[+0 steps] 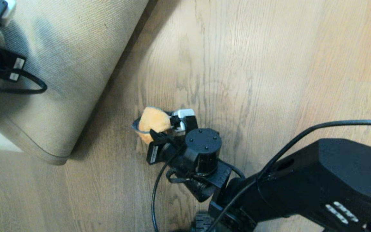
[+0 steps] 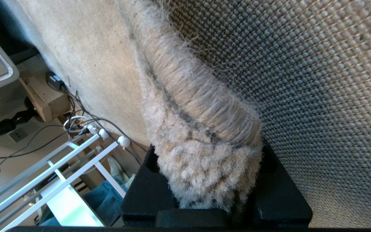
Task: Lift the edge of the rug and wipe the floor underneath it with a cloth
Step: Wipe the floor under the carpet with a rag
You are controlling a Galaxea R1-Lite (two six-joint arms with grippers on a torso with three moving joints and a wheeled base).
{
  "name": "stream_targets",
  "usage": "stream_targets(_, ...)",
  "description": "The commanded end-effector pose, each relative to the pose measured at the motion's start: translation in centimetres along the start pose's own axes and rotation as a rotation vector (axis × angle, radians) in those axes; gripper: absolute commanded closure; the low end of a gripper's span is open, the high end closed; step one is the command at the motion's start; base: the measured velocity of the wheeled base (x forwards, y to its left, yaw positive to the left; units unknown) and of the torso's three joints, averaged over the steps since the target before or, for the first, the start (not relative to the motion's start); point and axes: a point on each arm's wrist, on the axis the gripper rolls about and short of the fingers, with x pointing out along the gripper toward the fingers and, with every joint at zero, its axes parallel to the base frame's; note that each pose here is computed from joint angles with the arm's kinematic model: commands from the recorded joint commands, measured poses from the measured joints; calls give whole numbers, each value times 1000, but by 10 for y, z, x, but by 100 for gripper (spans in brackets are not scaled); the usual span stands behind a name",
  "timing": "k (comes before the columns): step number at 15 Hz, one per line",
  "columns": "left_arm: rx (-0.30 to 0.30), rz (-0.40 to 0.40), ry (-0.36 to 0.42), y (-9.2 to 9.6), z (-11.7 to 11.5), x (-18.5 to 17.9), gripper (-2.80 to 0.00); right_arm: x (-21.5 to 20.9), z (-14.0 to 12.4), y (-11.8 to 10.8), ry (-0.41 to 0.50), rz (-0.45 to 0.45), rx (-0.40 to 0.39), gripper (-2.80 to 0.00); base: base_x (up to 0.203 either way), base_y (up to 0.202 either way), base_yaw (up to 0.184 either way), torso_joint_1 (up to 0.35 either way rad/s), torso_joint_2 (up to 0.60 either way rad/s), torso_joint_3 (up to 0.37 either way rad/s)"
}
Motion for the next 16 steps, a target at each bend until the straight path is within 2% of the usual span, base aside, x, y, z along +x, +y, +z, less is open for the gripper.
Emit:
stream_targets(1, 1, 21, 13, 0, 0, 0, 0, 9, 24, -18, -69, -41, 9, 0, 0, 0, 0, 0, 0, 0)
stream_targets(5, 3, 25, 18, 0, -1, 0, 0, 9, 64, -39, -150, -90, 11, 0, 0, 0, 0, 0, 0, 0)
stream_targets(9, -10, 23, 18, 0, -1, 0, 0, -1, 110, -69, -228, -166, 3, 0, 0, 0, 0, 0, 0, 0)
stream_targets(12, -22, 18, 20, -2, -2, 0, 0, -13, 136, -76, -256, -195, -4, 0, 0, 0, 0, 0, 0, 0)
stream_targets(16, -27, 10, 16, -4, -1, -1, 0, -33, 153, -75, -253, -211, -30, 0, 0, 0, 0, 0, 0, 0)
